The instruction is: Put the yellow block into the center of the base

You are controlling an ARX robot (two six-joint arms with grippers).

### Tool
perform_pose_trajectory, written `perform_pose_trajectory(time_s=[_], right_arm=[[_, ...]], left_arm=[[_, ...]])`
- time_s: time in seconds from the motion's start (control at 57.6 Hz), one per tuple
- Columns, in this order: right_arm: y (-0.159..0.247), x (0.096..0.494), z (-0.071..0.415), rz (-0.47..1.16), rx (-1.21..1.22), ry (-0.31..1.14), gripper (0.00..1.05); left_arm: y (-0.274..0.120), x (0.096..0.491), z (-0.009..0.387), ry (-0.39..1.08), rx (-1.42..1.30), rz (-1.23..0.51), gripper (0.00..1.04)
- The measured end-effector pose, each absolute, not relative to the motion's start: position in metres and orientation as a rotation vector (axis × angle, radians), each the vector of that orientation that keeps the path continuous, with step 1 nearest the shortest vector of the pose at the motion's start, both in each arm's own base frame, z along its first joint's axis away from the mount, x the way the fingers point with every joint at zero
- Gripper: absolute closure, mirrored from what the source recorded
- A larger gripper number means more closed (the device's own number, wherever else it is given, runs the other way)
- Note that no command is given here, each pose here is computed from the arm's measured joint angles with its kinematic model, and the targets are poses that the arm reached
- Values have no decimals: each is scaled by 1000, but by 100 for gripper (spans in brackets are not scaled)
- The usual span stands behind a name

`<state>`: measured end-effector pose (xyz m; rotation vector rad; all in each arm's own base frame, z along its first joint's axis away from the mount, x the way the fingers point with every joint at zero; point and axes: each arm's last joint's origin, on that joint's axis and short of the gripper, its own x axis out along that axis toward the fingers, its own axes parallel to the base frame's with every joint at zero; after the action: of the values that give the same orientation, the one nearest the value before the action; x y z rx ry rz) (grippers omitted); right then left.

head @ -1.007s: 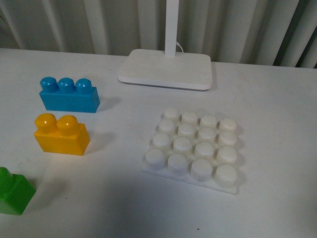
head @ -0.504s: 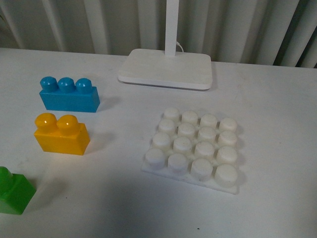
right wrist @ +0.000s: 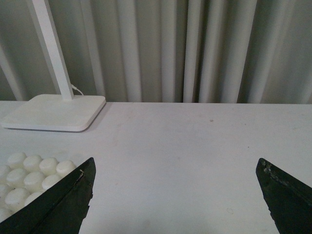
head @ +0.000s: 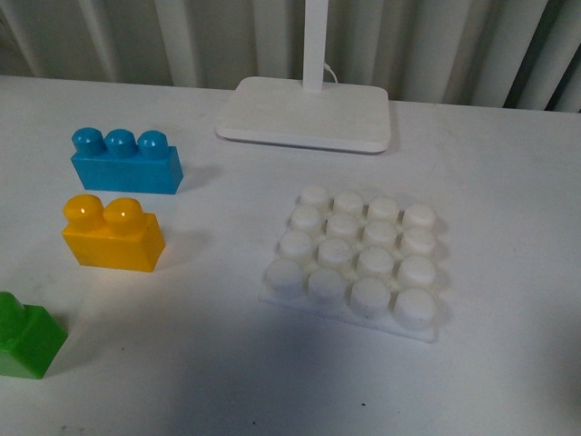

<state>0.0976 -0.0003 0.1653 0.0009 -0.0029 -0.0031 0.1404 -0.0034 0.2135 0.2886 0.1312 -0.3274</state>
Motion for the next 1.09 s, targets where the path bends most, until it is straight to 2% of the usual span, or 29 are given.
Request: perform_pose_trajectory(time_s=[0.191, 0.365, 0.59, 0.764, 1.094], right_arm=[[0, 98, 165, -3, 1, -3, 9], [0, 98, 165, -3, 1, -3, 9], [0, 98, 165, -3, 1, -3, 9], [0, 98, 165, -3, 1, -3, 9], [0, 98, 165, -3, 1, -3, 9]], left_arm=[[-3, 183, 243, 294, 600, -627, 6], [-5, 216, 267, 413, 910, -819, 6], [-20, 257, 279, 548, 1216, -1021, 6], [-37, 289, 263, 616, 1322, -1084, 6], [-62, 324, 219, 677, 1259, -1192, 6]])
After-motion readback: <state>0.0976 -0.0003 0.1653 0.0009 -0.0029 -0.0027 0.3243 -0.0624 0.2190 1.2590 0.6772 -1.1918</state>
